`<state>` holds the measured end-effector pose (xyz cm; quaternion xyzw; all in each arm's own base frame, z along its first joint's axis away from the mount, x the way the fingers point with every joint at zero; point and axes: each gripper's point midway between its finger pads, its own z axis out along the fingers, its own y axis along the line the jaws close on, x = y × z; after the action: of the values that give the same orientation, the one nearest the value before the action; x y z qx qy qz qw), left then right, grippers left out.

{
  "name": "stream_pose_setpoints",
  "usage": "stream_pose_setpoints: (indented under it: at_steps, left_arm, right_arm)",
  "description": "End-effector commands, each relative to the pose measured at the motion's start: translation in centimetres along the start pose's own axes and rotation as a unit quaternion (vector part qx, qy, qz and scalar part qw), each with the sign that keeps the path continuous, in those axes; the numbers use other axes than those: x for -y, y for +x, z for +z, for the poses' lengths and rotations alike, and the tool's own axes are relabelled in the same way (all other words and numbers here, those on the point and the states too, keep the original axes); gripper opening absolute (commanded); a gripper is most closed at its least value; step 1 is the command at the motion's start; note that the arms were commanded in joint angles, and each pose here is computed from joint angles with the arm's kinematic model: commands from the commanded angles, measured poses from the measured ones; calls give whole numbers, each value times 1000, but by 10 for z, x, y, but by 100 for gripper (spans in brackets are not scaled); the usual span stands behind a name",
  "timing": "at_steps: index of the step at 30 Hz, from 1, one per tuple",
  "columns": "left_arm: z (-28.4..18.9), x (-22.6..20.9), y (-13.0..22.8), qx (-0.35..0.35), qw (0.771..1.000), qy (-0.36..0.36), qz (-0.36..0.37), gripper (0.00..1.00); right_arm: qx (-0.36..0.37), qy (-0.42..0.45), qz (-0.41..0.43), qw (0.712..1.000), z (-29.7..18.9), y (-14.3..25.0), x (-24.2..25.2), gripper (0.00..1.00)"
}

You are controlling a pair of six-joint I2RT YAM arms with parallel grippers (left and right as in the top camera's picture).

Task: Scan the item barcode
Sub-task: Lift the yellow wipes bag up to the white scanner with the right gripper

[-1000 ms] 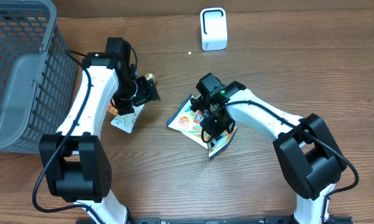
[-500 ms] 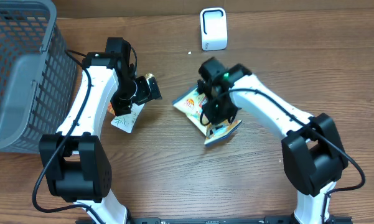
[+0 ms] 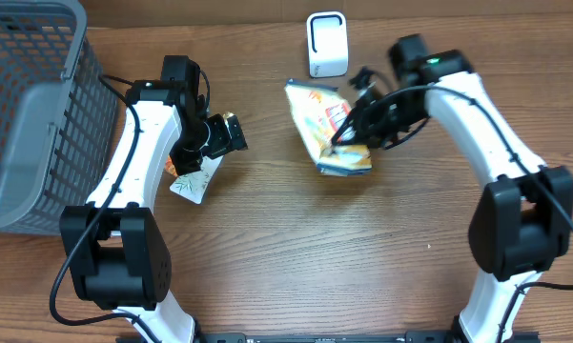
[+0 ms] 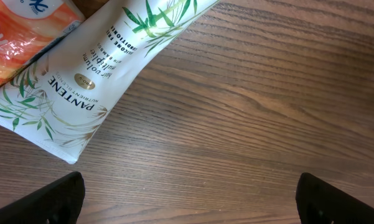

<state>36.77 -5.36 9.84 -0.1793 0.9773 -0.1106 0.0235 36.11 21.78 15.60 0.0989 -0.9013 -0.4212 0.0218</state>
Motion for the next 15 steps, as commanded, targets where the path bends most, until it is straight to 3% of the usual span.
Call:
stream_pose_setpoints:
  at_steps: [1, 10, 15]
  left_arm:
    - [6, -1, 2, -6, 1000, -6, -1, 100]
    - [6, -1, 1, -6, 1000, -5, -1, 100]
    - [6, -1, 1, -6, 1000, -5, -1, 100]
  right_arm:
    - [29, -155, 10, 987, -36, -10, -41, 4]
    - [45, -264, 52, 962, -74, -12, -56, 4]
    - [38, -290, 62, 954, -77, -9, -65, 9]
